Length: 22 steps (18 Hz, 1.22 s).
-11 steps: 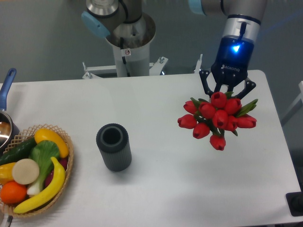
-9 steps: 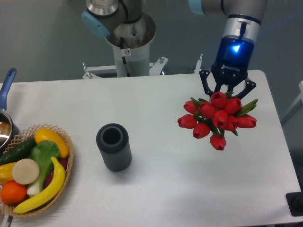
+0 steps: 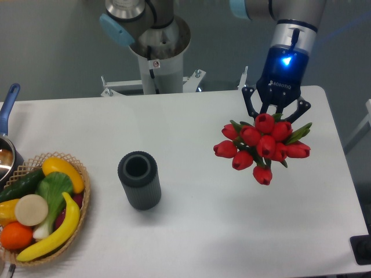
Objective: Insert the flowers into the vase
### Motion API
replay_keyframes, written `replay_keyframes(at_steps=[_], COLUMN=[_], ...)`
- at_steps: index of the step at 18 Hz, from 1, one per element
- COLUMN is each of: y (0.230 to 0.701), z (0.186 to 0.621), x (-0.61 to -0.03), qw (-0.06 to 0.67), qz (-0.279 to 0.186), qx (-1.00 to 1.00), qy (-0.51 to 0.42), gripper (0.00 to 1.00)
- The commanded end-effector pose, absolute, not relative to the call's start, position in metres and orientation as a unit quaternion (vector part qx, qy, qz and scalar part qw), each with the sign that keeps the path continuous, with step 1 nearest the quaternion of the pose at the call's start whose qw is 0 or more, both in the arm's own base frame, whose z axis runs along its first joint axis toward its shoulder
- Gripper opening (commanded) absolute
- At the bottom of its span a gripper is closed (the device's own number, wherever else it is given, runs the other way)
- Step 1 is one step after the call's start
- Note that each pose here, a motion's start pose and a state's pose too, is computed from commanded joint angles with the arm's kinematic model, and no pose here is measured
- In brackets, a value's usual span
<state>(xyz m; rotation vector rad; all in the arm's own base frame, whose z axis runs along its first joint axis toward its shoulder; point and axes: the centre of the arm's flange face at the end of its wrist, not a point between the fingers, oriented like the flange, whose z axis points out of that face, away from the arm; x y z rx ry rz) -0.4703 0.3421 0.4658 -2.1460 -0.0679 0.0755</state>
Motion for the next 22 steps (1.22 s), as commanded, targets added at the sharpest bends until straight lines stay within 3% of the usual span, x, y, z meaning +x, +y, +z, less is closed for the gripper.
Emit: replay_keyframes(at_steps=[5, 14, 22], y=[0.352, 0.413, 0.442], z=[0.467, 0.441, 0.469], x=[-0.466, -0.416, -0.367], qw=[0.507, 0.606, 0.668], qz=[0.017, -0.068, -0.133], qx=[-0.862, -0.784, -0.713], qy=[-0.008, 0.12, 0.169], gripper=[0.22, 0.21, 0.21])
